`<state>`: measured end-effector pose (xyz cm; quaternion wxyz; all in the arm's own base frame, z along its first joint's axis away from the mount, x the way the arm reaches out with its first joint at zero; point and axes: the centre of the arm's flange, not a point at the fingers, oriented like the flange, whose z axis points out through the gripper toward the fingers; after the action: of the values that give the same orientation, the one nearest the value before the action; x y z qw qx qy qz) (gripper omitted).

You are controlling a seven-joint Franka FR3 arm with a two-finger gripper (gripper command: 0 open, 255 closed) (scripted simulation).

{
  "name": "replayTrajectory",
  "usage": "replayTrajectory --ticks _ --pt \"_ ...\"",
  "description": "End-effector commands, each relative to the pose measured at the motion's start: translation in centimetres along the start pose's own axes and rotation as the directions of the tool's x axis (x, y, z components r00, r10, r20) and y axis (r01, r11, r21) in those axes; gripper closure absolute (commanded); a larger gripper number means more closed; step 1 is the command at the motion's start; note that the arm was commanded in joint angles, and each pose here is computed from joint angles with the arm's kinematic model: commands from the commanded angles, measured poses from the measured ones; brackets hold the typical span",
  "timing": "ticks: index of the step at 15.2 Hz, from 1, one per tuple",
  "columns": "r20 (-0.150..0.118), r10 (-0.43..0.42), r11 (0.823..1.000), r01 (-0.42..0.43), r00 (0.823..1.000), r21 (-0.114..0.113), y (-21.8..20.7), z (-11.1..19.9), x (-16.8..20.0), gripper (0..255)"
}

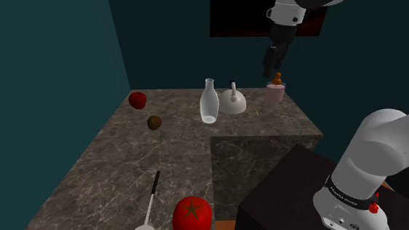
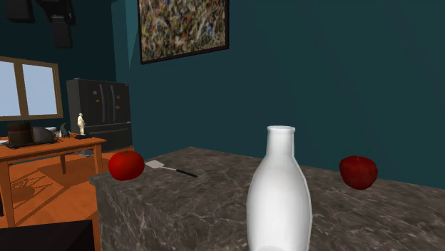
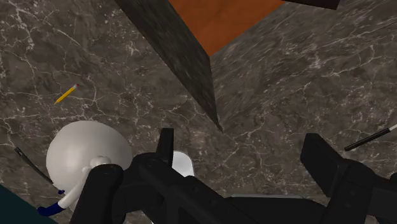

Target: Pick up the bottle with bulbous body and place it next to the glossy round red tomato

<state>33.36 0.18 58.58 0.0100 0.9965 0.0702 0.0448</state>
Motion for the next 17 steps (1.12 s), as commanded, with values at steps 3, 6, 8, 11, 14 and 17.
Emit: replayTrajectory --ticks 3,6,8,11,14,17 --pt "-0.003 -0.009 1.0 0.009 1.0 0.003 0.7 1.2 2.2 0" --pt "-0.006 -0.023 1.0 0.023 1.0 0.008 1.8 3.0 5.6 0" --pt "-0.009 -0.033 0.999 0.033 0.999 0.011 2.4 4.2 7.8 0" --pt "-0.013 -0.047 0.999 0.047 0.999 0.015 3.4 6.0 11.2 0" --pt "-0.017 -0.06 0.998 0.061 0.998 0.02 4.3 7.7 14.6 0" --pt "-0.021 -0.074 0.997 0.075 0.997 0.024 5.1 9.5 18.0 0"
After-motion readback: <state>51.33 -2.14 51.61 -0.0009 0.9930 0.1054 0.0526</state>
